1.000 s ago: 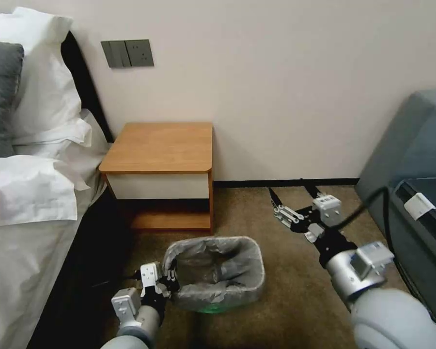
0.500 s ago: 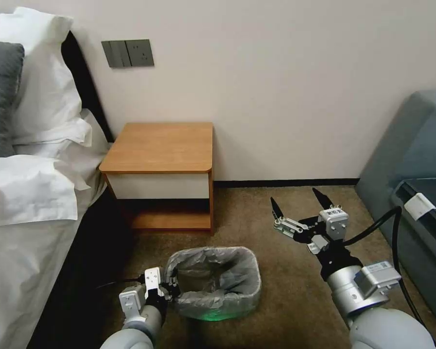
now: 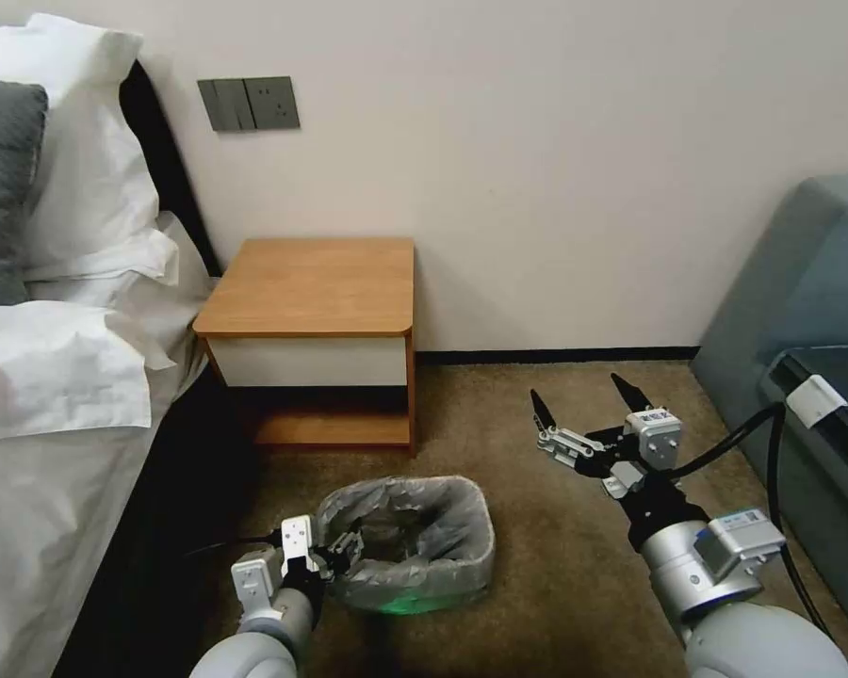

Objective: Pick up the garbage bag from the table and place it over the trash can.

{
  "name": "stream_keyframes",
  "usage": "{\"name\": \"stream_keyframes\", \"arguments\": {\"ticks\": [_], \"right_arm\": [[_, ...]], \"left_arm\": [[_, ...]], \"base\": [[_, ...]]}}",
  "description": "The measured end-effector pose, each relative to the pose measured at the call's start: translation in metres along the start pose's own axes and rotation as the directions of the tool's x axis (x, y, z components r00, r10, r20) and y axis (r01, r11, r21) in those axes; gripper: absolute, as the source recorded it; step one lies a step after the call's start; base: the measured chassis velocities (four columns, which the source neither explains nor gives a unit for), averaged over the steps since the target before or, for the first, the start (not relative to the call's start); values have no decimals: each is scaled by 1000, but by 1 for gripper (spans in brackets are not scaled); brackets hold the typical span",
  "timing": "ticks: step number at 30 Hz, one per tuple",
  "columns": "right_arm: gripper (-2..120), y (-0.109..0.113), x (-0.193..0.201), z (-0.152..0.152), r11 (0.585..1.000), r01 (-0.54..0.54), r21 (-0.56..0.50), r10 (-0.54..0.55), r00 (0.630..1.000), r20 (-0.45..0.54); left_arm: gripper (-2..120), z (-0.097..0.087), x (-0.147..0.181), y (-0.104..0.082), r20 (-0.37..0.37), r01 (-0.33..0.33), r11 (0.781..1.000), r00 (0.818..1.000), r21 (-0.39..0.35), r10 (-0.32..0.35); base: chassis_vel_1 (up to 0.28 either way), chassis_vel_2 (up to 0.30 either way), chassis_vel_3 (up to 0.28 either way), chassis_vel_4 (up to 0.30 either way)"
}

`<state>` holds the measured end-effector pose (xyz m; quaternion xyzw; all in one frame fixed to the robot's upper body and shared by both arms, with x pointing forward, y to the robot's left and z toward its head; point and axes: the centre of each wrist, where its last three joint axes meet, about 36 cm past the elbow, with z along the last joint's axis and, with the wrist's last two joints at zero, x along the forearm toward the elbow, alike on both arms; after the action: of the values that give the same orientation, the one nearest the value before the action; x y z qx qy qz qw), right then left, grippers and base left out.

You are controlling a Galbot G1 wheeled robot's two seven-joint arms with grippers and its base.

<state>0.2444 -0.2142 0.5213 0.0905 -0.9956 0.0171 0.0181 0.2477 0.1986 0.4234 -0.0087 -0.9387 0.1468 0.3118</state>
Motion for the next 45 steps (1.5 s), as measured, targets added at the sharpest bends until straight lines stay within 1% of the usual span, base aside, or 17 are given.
{"name": "stream_keyframes", "arguments": {"ticks": [5, 16, 19, 21, 22, 23, 24, 25, 27, 28, 30, 32, 33, 35, 37, 41, 45], "right_arm": [[100, 0, 2, 2, 1000, -23, -17, 23, 1000, -1], [100, 6, 6, 6, 998, -42, -43, 44, 999, 30], [100, 7, 6, 7, 998, -44, -44, 46, 998, 32], [100, 7, 6, 13, 997, -65, -33, 66, 997, 37], [100, 5, 6, 19, 997, -76, -26, 77, 996, 42], [100, 1, 7, 31, 996, -93, -16, 94, 994, 52], [100, 1, 7, 31, 996, -93, -16, 94, 994, 52], [100, -3, 9, 41, 995, -95, -7, 95, 993, 65], [100, -10, 17, 62, 996, -89, 13, 88, 992, 91], [100, -10, 17, 62, 996, -89, 13, 88, 992, 91], [100, -15, 30, 82, 996, -86, 26, 82, 989, 122], [100, -15, 40, 94, 995, -97, 33, 92, 986, 142], [100, -15, 40, 94, 995, -97, 33, 92, 986, 142], [100, -10, 49, 100, 991, -128, 30, 121, 979, 162], [100, -7, 53, 101, 989, -144, 23, 138, 976, 168], [100, -2, 63, 100, 986, -168, 24, 162, 974, 161], [100, -2, 63, 100, 985, -168, 24, 162, 973, 161]], "left_arm": [[97, -2, 4, 2, 33, 17, 999, 999, -40, -15], [100, -3, 13, 1, 78, 38, 996, 996, -75, -32], [100, -1, 13, 1, 123, 53, 995, 992, -88, -42], [100, 4, 10, 4, 262, 94, 988, 963, -125, -58], [100, 7, 7, 7, 344, 120, 982, 937, -148, -62], [100, 10, 5, 11, 440, 137, 974, 897, -180, -45], [100, 10, 5, 11, 440, 137, 974, 897, -180, -45], [100, 14, 5, 13, 513, 125, 970, 859, -207, -1], [100, 19, 9, 17, 594, 86, 967, 801, -239, 76], [100, 19, 9, 17, 594, 86, 967, 801, -239, 76], [100, 20, 16, 26, 641, 47, 967, 757, -251, 130], [100, 16, 25, 46, 674, 80, 964, 729, -254, 117], [100, 16, 25, 46, 674, 80, 964, 729, -254, 117], [100, 13, 36, 69, 695, 125, 965, 715, -232, 74], [100, 13, 43, 76, 696, 135, 968, 716, -214, 53], [100, 22, 63, 88, 651, 145, 966, 758, -213, 30], [100, 23, 64, 88, 645, 145, 965, 764, -219, 32]], "base": [[0, 0, 0, 0], [0, 0, 0, 0], [0, 0, 0, 0], [0, 0, 0, 0], [0, 0, 0, 0], [0, 0, 0, 0], [0, 0, 0, 0], [0, 0, 0, 0], [0, 0, 0, 0], [0, 0, 0, 0], [0, 0, 0, 0], [0, 0, 0, 0], [0, 0, 0, 0], [0, 0, 0, 0], [0, 0, 0, 0], [0, 0, 0, 0], [0, 0, 0, 0]]}}
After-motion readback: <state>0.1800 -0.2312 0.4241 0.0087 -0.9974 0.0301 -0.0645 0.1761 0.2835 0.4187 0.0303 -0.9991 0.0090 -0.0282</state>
